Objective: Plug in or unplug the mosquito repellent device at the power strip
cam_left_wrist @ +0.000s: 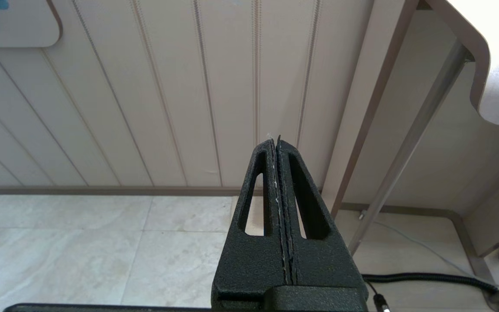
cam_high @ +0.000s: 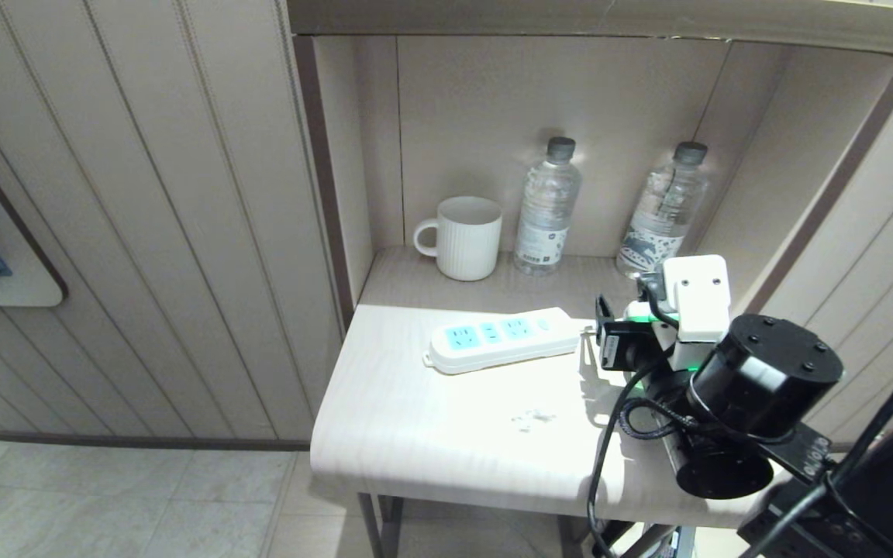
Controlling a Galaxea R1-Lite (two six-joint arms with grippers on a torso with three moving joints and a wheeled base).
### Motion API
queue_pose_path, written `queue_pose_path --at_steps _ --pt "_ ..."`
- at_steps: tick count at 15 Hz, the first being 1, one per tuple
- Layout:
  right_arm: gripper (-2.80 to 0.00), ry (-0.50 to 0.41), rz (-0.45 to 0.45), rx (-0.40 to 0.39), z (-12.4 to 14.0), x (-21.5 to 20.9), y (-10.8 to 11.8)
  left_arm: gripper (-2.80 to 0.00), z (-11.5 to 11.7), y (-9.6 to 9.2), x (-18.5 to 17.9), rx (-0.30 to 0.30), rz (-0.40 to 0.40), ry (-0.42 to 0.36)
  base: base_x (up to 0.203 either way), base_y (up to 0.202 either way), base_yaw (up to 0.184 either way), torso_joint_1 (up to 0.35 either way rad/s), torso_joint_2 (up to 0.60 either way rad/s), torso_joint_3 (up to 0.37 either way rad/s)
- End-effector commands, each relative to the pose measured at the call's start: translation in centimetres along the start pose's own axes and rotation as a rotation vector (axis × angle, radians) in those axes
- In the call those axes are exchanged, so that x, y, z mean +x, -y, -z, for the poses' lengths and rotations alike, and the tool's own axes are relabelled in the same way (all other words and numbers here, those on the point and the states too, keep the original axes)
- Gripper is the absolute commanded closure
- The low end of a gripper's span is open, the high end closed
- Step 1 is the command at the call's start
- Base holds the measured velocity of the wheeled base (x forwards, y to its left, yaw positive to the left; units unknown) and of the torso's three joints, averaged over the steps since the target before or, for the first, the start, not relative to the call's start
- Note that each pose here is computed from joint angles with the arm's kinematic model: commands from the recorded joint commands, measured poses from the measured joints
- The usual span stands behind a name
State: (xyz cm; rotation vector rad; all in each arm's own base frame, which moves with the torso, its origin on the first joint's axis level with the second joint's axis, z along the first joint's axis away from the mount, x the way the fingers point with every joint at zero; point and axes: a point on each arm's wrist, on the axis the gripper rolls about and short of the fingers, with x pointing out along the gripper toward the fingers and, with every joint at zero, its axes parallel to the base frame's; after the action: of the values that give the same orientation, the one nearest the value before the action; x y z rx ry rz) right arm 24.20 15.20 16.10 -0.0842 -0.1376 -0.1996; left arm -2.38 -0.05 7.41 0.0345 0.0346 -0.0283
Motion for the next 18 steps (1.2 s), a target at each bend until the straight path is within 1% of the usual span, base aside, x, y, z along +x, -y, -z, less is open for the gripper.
queue_pose_path --at_steps 1,3,7,12,18 --pt "-2.80 0.068 0.008 0.066 -2.0 -0.7 0.7 0.00 0.0 0.0 0.0 0.000 0.000 0.000 0.000 0.000 0.000 0.000 0.00 0.000" --pt "-2.80 0.101 -0.016 0.083 -3.5 -1.8 0.8 0.00 0.0 0.0 0.0 0.000 0.000 0.000 0.000 0.000 0.000 0.000 0.00 0.000" --pt "-2.80 0.117 -0.030 0.081 -4.3 -2.8 1.3 0.00 0.0 0.0 0.0 0.000 0.000 0.000 0.000 0.000 0.000 0.000 0.00 0.000" --pt "-2.80 0.108 -0.050 0.072 -4.1 -3.4 1.4 0.00 0.0 0.0 0.0 0.000 0.000 0.000 0.000 0.000 0.000 0.000 0.00 0.000" --pt "-2.80 0.111 -0.051 0.073 -4.2 -3.3 1.3 0.00 0.0 0.0 0.0 0.000 0.000 0.000 0.000 0.000 0.000 0.000 0.00 0.000"
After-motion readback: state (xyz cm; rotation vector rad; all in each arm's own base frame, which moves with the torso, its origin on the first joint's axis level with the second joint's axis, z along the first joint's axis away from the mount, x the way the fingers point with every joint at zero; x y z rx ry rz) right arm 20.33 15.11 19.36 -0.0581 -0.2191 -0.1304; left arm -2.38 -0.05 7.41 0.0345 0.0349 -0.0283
